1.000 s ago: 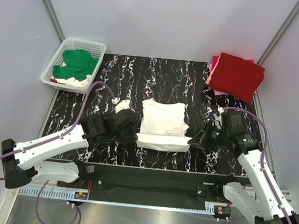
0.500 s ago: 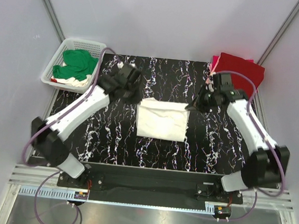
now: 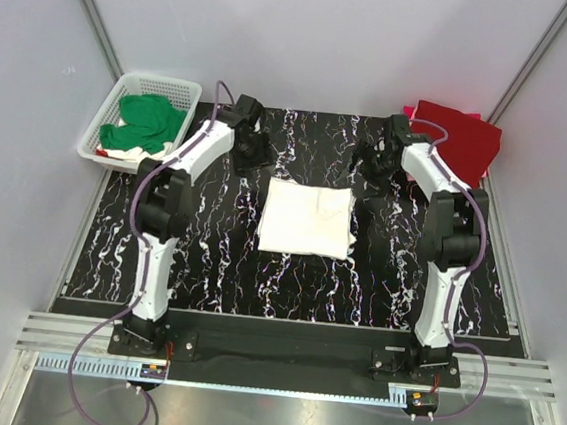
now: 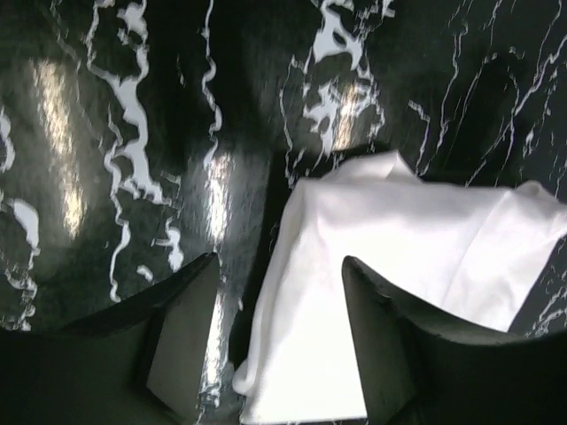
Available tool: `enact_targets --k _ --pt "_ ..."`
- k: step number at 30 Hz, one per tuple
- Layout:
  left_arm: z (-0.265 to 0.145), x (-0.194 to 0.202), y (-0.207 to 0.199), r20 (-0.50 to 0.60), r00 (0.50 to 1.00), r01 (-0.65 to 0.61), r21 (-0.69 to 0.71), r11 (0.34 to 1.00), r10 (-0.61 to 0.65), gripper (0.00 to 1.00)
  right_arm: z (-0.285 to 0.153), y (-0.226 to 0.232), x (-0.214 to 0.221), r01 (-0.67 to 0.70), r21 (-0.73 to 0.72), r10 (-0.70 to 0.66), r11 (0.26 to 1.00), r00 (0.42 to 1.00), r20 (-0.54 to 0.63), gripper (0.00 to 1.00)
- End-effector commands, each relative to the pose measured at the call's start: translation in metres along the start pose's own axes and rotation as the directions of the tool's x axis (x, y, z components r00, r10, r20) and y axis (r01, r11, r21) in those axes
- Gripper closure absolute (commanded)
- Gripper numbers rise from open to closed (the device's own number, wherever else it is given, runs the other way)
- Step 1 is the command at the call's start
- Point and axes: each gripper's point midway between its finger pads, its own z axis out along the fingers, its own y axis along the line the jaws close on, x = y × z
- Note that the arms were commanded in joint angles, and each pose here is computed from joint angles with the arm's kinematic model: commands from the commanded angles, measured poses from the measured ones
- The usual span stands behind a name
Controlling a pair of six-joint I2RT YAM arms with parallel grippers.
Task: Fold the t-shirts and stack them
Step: Fold the tshirt
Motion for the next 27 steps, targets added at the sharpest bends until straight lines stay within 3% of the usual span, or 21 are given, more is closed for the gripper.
enact_targets --k 1,5,6,8,9,12,16,21,27 --pt "-0.088 -0.015 -0.04 0.164 0.984 -0.088 0.151 0.985 0.063 0.37 -0.058 0.02 -0.006 0.085 -0.06 -0.076 0.995 0.987 0.14 0.08" --pt "-0.101 0.004 -0.029 0.167 0.983 -0.104 0.134 0.985 0.08 0.44 -0.061 0.017 0.027 0.083 -0.133 -0.069 0.988 0.992 0.11 0.13" --pt "-0.103 0.011 -0.027 0.167 0.982 -0.107 0.138 0.985 0.083 0.5 -0.062 0.025 0.027 0.095 -0.192 -0.069 0.977 0.988 0.139 0.2" --pt "-0.103 0.033 -0.026 0.165 0.982 -0.124 0.164 0.979 0.097 0.51 -0.063 0.028 0.067 0.075 -0.317 -0.056 0.945 0.996 0.069 0.34" --pt "-0.102 0.039 -0.03 0.178 0.979 -0.137 0.185 0.973 0.104 0.53 -0.053 0.024 0.082 0.053 -0.371 -0.036 0.927 0.998 0.052 0.48" --pt "-0.087 0.077 -0.031 0.131 0.985 -0.141 0.227 0.964 0.113 0.56 -0.049 0.028 0.115 0.049 -0.432 -0.058 0.9 0.998 -0.007 0.61" --pt "-0.064 0.121 -0.028 0.068 0.992 -0.125 0.259 0.958 0.111 0.59 -0.026 0.019 0.141 0.036 -0.413 -0.081 0.91 0.992 -0.092 0.66" --pt "-0.037 0.144 -0.029 0.021 0.994 -0.105 0.29 0.951 0.104 0.6 0.0 -0.011 0.162 0.015 -0.344 -0.071 0.939 0.986 -0.152 0.69" --pt "0.008 0.191 0.005 -0.076 0.993 -0.065 0.238 0.969 0.085 0.65 0.013 -0.054 0.192 -0.009 -0.264 -0.039 0.964 0.983 -0.177 0.7"
